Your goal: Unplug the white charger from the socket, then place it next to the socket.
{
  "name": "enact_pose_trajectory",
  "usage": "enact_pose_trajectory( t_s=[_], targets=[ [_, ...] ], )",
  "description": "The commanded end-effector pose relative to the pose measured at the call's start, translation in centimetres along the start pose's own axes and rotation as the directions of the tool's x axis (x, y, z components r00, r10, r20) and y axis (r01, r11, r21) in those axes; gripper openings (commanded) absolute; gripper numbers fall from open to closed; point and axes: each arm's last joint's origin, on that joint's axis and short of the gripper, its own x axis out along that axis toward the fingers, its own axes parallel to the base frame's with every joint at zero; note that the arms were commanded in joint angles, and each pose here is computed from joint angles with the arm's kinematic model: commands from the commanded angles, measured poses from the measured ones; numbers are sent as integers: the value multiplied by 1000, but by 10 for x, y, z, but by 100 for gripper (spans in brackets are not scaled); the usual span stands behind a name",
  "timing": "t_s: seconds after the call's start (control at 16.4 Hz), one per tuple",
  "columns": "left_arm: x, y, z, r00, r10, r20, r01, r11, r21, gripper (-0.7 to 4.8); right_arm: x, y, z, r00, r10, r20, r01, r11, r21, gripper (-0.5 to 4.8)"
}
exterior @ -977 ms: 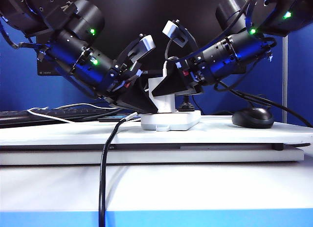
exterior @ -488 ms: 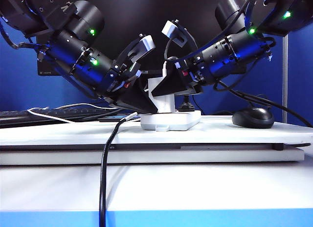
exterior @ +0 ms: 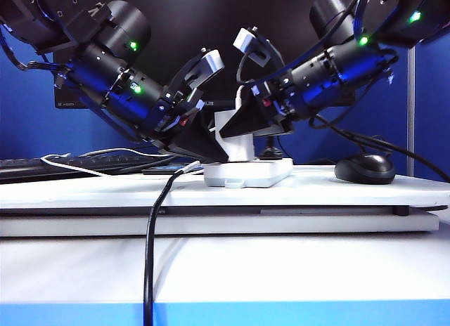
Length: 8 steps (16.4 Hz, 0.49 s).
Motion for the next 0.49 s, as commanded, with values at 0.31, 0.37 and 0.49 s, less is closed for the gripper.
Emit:
enact_pose_trajectory(
  t_s=[0.31, 0.37, 0.49],
  targets=[
    [7, -2, -25, 986, 10, -168, -23, 997, -76, -5, -10, 8, 40, 975, 93, 203, -67, 989, -131, 29],
    [7, -2, -26, 985, 9, -170, -23, 997, -77, -5, -11, 8, 43, 970, 91, 227, -62, 990, -130, 29],
    [7, -2, -26, 984, 20, -174, -34, 997, -75, -5, -12, 8, 46, 964, 92, 249, -56, 987, -148, 29]
  ],
)
